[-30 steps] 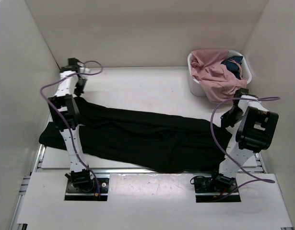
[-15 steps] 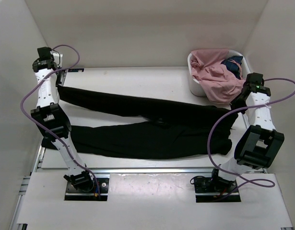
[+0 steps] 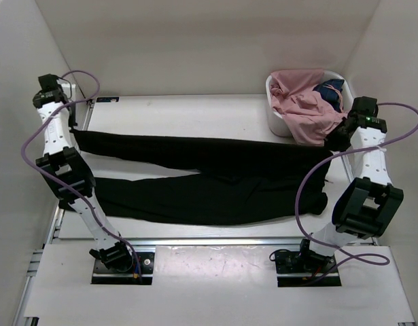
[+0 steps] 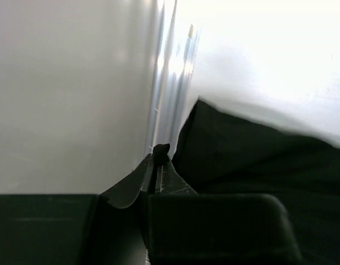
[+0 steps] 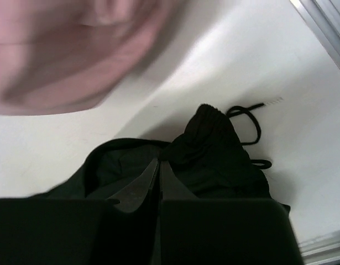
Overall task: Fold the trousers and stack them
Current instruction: Fold the trousers
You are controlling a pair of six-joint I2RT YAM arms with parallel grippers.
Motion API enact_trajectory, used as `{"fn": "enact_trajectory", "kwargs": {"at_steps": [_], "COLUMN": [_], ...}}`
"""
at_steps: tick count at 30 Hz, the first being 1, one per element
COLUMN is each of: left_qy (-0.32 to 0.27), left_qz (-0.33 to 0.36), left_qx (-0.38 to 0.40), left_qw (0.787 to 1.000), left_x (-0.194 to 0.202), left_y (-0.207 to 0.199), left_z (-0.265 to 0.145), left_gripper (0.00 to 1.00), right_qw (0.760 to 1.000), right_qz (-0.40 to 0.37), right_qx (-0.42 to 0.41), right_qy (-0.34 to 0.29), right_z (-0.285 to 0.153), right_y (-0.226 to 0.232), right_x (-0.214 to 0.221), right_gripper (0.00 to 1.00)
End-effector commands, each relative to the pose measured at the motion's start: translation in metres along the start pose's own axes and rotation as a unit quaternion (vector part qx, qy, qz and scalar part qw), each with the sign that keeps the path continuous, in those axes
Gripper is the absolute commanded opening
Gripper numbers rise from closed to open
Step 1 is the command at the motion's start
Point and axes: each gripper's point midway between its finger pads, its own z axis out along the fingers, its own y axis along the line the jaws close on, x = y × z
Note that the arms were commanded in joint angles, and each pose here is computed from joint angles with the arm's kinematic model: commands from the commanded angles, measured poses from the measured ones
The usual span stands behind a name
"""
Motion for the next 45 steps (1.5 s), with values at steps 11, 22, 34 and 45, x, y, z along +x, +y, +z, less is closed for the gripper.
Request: {"fn": "enact_trajectory", "kwargs": {"at_steps": [11, 22, 34, 45], "left_qy": [0.065, 0.182, 0.118, 0.014], "left_qz": [-0.066, -0.055, -0.044, -0.017], "left_qx": [-0.041, 0.02, -0.023, -0.033], "left_qw": [0.995, 0.982, 0.992, 0.999], "left_x": [0.13, 0.268, 0.186, 0.07], "left_y": [0.047, 0.002, 0.053, 0.082], "left_z": [-0.056, -0.035, -0.022, -0.041], "left_gripper": [0.14, 0.14, 0.14, 0.14], "right_qw": [0.999, 0.994, 0.999, 0.999], "right_qz": [0.005, 0.049, 0.033, 0.034], "right_qx": [-0.034, 0.002, 0.013, -0.013], "right_qy": [0.039, 0.098, 0.024, -0.011], "right_z": [-0.018, 0.0, -0.024, -0.048], "right_y": [-0.022, -0.07, -0.056, -0.021], "right_x": [0.07, 0.164, 0.094, 0.021], "right_gripper": [0.0, 0.0, 0.0, 0.0]}}
